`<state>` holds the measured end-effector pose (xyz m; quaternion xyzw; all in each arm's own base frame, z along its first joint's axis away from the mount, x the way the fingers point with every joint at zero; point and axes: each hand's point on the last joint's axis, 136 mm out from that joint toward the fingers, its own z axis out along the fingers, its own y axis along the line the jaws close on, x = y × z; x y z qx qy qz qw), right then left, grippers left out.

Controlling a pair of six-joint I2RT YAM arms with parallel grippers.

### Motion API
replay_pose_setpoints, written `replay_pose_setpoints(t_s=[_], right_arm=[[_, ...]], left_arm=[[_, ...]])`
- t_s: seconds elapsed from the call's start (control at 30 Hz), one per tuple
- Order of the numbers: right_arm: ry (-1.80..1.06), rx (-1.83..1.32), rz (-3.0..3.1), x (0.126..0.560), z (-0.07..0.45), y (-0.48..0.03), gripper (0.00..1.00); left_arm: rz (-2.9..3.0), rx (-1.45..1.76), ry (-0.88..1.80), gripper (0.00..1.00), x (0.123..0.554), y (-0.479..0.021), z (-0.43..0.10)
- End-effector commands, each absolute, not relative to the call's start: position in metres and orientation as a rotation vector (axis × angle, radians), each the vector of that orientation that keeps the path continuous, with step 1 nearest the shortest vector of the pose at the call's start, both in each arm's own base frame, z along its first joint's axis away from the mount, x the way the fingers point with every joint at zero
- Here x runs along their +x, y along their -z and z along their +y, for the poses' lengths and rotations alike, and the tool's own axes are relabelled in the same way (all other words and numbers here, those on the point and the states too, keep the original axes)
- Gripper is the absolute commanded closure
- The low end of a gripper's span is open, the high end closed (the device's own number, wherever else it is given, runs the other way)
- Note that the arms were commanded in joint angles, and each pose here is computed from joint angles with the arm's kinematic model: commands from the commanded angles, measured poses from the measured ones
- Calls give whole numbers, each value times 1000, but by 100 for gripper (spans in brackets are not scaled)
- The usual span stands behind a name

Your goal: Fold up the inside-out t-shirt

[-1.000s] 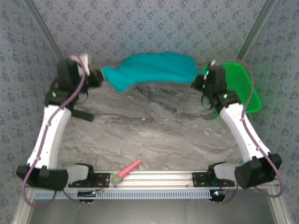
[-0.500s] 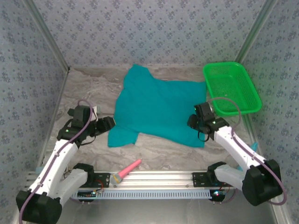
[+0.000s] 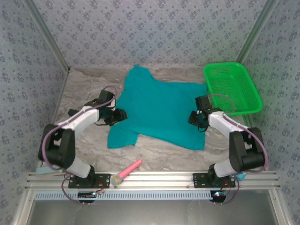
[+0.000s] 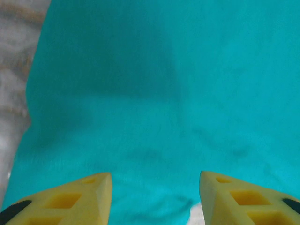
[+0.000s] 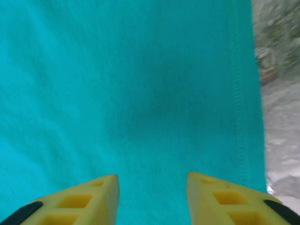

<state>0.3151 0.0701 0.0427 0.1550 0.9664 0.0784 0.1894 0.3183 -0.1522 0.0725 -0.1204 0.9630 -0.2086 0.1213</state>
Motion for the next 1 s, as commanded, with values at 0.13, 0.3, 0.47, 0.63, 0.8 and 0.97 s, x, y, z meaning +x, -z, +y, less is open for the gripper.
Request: replay_pose_setpoints(t_s=[0.13,0.3,0.47,0.63,0.8,0.97], right_arm=[[-279,323,2855,291,110,-2,76],[-314,267,2911,260,163,5,80],[-407,115,2931,231,240,-2,77],[-399,-203,2813,232,292,-49,56],[-343,-186,2758,269,256,-72,51],[-204,-93,2759,323,172,-57,50]], left_arm=[[2800,-478,403,70,391,-38,-124],[2816,-510,293,80,433,-16,-98],[2858,-513,225,81,485,-10,-81],[2788,-383,160,75,540,-41,-79],[2733,-336,265,64,558,-74,-93],[2751,-276,351,62,526,-89,-124]])
